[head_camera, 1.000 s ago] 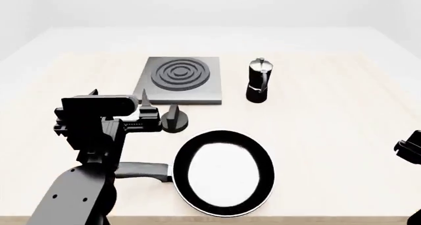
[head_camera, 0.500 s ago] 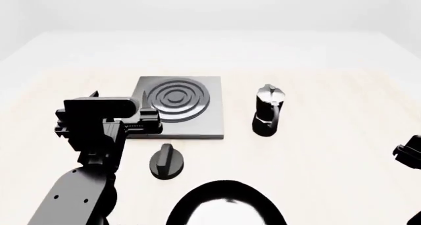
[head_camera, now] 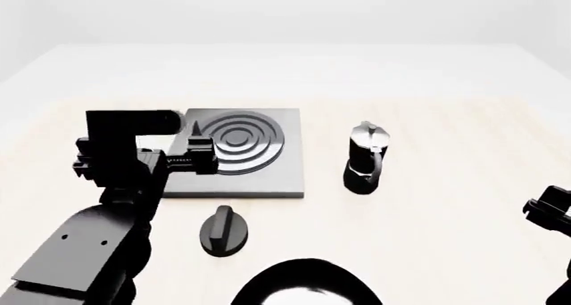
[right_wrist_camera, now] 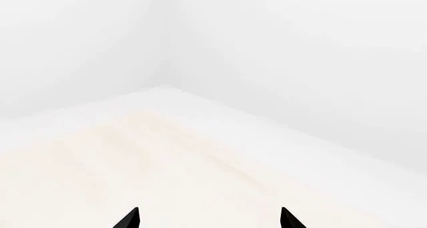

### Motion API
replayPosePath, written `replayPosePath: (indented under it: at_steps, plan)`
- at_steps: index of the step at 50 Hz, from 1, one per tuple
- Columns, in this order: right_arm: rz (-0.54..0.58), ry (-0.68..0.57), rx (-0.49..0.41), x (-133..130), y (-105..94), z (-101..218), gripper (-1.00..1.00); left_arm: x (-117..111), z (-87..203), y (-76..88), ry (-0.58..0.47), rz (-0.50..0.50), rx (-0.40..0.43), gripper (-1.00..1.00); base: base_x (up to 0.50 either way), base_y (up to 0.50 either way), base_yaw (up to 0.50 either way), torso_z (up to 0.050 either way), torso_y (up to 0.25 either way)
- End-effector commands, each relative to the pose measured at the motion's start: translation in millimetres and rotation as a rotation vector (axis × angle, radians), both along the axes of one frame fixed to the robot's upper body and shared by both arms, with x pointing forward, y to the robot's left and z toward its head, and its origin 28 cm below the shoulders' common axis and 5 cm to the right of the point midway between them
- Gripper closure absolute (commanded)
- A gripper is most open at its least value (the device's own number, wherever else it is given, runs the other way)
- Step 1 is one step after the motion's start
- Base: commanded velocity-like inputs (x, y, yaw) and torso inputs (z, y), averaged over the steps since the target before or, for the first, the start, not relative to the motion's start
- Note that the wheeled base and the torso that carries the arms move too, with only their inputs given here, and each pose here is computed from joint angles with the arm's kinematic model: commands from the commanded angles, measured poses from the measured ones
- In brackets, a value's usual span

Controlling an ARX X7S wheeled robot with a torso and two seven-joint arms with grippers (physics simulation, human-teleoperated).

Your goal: Turn on the stove and put the frying pan on it.

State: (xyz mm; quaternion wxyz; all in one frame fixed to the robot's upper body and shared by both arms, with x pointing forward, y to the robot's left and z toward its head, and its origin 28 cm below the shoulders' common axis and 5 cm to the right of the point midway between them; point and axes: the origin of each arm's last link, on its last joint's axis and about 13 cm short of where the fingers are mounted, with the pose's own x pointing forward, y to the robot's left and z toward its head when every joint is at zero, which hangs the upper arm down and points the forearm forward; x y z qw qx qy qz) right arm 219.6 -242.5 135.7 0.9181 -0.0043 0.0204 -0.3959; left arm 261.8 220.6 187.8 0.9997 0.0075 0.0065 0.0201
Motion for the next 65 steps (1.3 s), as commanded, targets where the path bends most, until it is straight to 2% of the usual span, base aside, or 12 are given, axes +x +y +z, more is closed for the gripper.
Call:
replayPosePath:
  at_steps: [1, 3, 4, 5, 6, 8, 9, 10, 47, 55, 60, 65]
  plan:
    - [0.043, 0.039, 0.036, 3, 1.8, -1, -1.00, 21, 53, 39.9, 0.316, 0.147, -0.009, -1.00, 0.00, 0.00, 0.00, 0.000, 0.000]
    - [0.050, 0.043, 0.043, 4, 2.8, -2, -1.00, 24, 59, 38.9, 0.409, 0.192, 0.011, -1.00, 0.00, 0.00, 0.00, 0.000, 0.000]
    - [0.062, 0.044, 0.053, 5, 3.7, -1, -1.00, 31, 61, 46.9, 0.516, 0.254, 0.075, -1.00, 0.00, 0.00, 0.00, 0.000, 0.000]
    - [0.060, 0.045, 0.054, 5, 3.6, -1, -1.00, 28, 62, 44.7, 0.557, 0.275, 0.067, -1.00, 0.00, 0.00, 0.00, 0.000, 0.000]
    - [0.060, 0.045, 0.054, 5, 3.6, -1, -1.00, 21, 67, 40.3, 0.567, 0.239, 0.064, -1.00, 0.00, 0.00, 0.00, 0.000, 0.000]
    - [0.059, 0.044, 0.056, 5, 3.5, -1, -1.00, 7, 75, 35.8, 0.595, -0.057, -0.044, -1.00, 0.00, 0.00, 0.00, 0.000, 0.000]
    - [0.058, 0.045, 0.058, 5, 3.3, -1, -1.00, 8, 73, 37.8, 0.633, -0.069, -0.073, -1.00, 0.00, 0.00, 0.00, 0.000, 0.000]
    - [0.076, 0.068, 0.068, 8, 6.4, -6, -1.00, 8, 51, 46.7, 0.737, -0.054, -0.056, -1.00, 0.00, 0.00, 0.00, 0.000, 0.000]
    - [0.076, 0.080, 0.079, 10, 7.4, -12, -1.00, 12, 36, 55.4, 0.779, -0.022, -0.072, -1.00, 0.00, 0.00, 0.00, 0.000, 0.000]
    - [0.077, 0.086, 0.083, 9, 7.3, -15, -1.00, 16, 27, 68.1, 0.814, -0.056, -0.096, -1.00, 0.00, 0.00, 0.00, 0.000, 0.000]
    - [0.076, 0.083, 0.082, 9, 7.1, -14, -1.00, 22, 22, 85.1, 0.826, -0.073, -0.134, -1.00, 0.00, 0.00, 0.00, 0.000, 0.000]
    - [0.077, 0.080, 0.082, 9, 7.1, -12, -1.00, 25, 15, 94.5, 0.847, -0.079, -0.142, -1.00, 0.00, 0.00, 0.00, 0.000, 0.000]
